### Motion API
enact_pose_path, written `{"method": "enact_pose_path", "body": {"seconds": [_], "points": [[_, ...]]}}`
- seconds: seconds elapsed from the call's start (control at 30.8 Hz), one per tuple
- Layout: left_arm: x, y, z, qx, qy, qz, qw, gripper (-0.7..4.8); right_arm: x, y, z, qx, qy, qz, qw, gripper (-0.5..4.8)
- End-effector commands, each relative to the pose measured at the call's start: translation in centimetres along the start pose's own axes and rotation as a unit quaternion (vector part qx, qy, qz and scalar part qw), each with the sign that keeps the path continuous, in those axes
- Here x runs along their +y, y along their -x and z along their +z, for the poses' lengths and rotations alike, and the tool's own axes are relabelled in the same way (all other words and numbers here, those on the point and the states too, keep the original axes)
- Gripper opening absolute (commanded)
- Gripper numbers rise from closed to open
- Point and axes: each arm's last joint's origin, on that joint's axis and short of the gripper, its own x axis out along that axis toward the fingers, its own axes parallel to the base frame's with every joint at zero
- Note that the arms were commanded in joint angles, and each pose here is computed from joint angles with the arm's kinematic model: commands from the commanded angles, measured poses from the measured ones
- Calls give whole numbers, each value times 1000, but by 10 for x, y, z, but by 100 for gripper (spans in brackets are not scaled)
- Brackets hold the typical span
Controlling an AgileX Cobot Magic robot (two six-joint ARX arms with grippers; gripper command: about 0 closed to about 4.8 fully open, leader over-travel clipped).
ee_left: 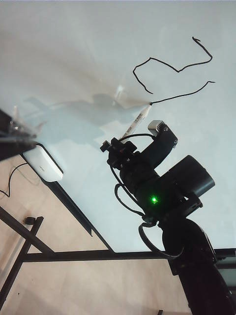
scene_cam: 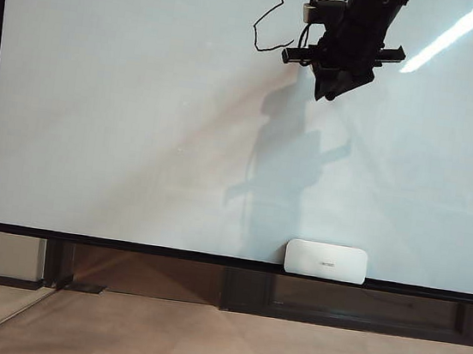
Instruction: Reach to the right to find the marker pen, pick it up, and write the number 20 on the whiteboard.
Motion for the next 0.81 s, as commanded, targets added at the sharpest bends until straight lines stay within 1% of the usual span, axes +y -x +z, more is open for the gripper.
{"method": "enact_pose_path", "body": {"seconds": [0.03,0.26,0.33,0.62,0.72,0.81], "points": [[0,0,3,-10,-6,2,1000,-5,-5,0,2,-9,-12,-31,999,-2],[0,0,3,-10,-7,2,1000,-5,-13,-1,0,6,-14,-65,998,-2],[0,1,4,-11,-7,2,1000,-5,-15,-1,-1,11,-14,-84,996,-2],[1,1,6,-14,-8,0,1000,-5,-31,7,2,17,-24,-111,993,-2],[1,1,6,-14,-8,0,1000,-5,-33,10,4,17,-25,-97,995,-2],[1,1,6,-12,-7,0,1000,-5,-33,18,6,18,-25,-63,998,-2]]}}
